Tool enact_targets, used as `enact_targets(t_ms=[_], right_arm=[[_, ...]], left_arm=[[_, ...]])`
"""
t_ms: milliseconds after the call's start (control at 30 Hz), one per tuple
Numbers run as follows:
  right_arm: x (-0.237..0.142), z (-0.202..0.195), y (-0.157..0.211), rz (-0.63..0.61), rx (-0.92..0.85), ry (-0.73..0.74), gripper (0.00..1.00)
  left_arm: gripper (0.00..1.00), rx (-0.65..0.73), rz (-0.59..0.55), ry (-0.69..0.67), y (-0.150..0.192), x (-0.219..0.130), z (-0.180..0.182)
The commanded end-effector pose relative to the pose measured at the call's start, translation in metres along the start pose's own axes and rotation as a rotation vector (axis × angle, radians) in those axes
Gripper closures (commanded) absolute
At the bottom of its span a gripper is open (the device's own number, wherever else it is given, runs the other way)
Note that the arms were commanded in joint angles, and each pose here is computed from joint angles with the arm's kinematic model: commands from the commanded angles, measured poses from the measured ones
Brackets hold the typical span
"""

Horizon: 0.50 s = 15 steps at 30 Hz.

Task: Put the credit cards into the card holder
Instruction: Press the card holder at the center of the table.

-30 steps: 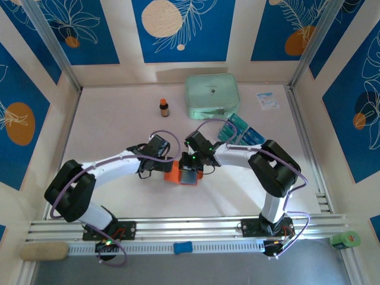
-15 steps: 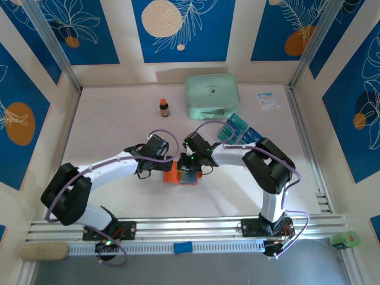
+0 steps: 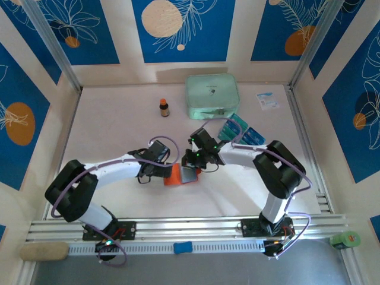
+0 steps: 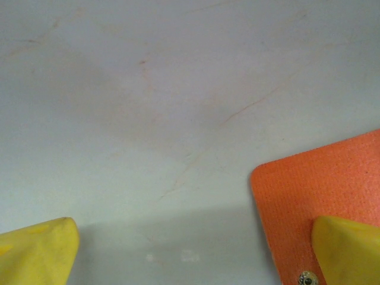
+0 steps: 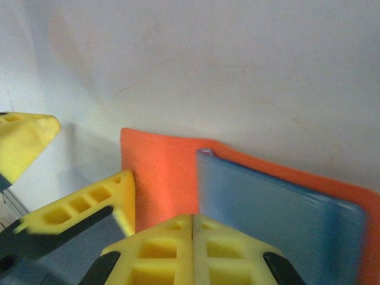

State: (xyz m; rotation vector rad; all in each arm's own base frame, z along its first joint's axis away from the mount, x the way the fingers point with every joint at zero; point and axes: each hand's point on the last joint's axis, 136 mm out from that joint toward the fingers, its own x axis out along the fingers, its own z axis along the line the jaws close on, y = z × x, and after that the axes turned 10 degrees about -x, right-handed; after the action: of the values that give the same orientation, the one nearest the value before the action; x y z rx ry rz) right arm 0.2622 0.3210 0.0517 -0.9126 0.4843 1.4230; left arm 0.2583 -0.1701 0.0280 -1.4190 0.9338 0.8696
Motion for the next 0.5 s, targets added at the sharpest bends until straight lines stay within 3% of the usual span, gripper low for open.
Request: enact_targets(t_ms=[0, 133, 467], right_arm=[[-0.012, -0.018, 0.010, 0.020, -0.029, 0.075, 0.98], [-0.014, -0.029, 0.012, 0.025, -0.052, 0.110, 0.92], [-0.007, -0.046, 0.010, 0.044, -0.071, 0.125, 0.92]], left_arm=[[0.00, 0.001, 0.016, 0.010, 0.007, 0.004, -0.004], [0.00, 0.005, 0.014, 0.011, 0.006, 0.004, -0.005], [0.00, 0.019, 0.009, 0.033, -0.009, -0.001, -0.019]])
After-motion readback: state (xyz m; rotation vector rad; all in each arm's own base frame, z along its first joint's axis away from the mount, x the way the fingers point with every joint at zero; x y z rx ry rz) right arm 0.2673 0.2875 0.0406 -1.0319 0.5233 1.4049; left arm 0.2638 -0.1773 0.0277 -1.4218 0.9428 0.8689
